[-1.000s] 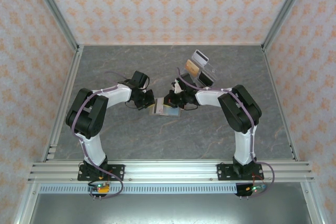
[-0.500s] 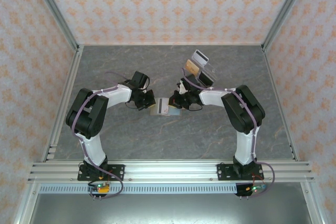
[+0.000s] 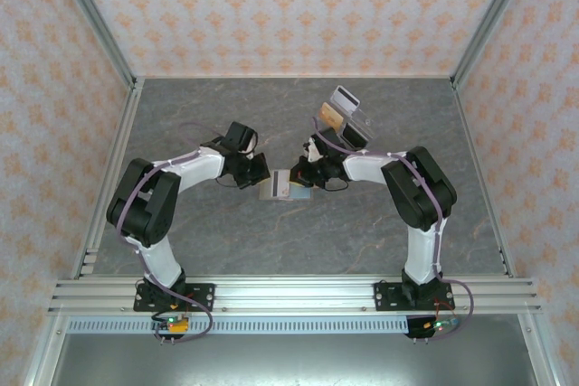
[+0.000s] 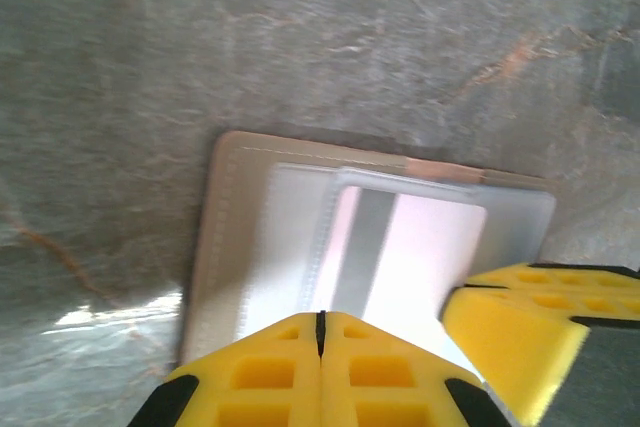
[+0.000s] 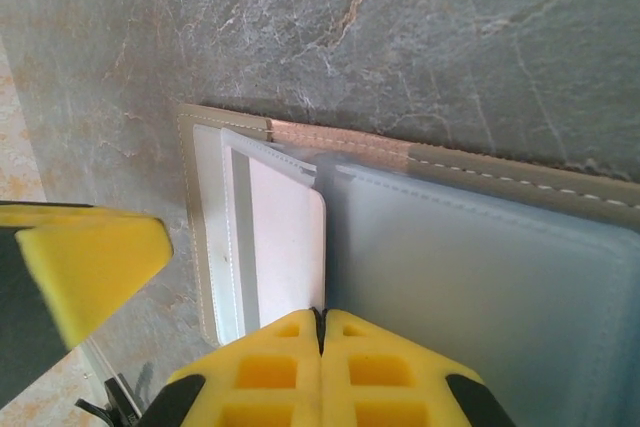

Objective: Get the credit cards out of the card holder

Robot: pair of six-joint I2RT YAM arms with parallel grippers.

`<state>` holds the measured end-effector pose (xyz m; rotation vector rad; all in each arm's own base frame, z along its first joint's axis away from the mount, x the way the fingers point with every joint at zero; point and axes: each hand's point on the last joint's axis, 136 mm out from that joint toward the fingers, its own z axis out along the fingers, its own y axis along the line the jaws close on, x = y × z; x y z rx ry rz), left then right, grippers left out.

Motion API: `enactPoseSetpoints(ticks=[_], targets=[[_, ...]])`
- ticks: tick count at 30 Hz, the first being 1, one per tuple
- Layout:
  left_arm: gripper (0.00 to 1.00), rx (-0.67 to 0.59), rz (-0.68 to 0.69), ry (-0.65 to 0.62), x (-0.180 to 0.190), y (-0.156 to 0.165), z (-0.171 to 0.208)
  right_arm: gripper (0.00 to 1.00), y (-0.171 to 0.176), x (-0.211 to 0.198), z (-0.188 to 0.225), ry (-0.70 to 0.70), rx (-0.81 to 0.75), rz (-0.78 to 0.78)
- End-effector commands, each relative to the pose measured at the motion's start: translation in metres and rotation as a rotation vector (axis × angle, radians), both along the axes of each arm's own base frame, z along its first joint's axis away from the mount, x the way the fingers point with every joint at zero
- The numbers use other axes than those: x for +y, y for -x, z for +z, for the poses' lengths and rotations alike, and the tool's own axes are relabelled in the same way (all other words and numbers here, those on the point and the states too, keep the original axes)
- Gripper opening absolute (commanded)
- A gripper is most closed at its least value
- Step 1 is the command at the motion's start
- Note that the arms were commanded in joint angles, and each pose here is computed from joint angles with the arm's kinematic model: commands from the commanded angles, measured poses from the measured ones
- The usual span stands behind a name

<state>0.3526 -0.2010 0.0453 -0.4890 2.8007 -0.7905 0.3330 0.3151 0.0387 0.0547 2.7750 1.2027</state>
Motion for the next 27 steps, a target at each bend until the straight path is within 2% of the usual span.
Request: enactPoseSetpoints(ticks=[1, 9, 13, 16, 22, 27], targets=[[0.03, 0.008, -0.036, -0.018, -0.006, 0.003, 0.001, 0.05, -0.005, 0.002, 0.004, -0.003, -0.013, 0.016], [0.02, 0.052, -0.011, -0.063, 0.0, 0.004, -0.023, 0.06, -0.004, 0.003, 0.003, -0.01, -0.012, 0.017], [0.01, 0.079, -0.014, -0.063, 0.0, 0.007, -0.032, 0.13, -0.003, 0.006, 0.008, -0.038, -0.024, 0.029], [0.0, 0.089, -0.014, -0.084, 0.003, 0.009, -0.035, 0.14, -0.003, 0.009, 0.014, -0.061, -0.033, 0.037], [0.0, 0.101, -0.013, -0.102, 0.007, 0.012, -0.038, 0.0, -0.003, 0.011, 0.02, -0.081, -0.044, 0.039], [0.0, 0.106, -0.004, -0.133, 0.014, 0.013, -0.039, 0.0, -0.004, 0.003, 0.016, -0.029, -0.051, 0.027]])
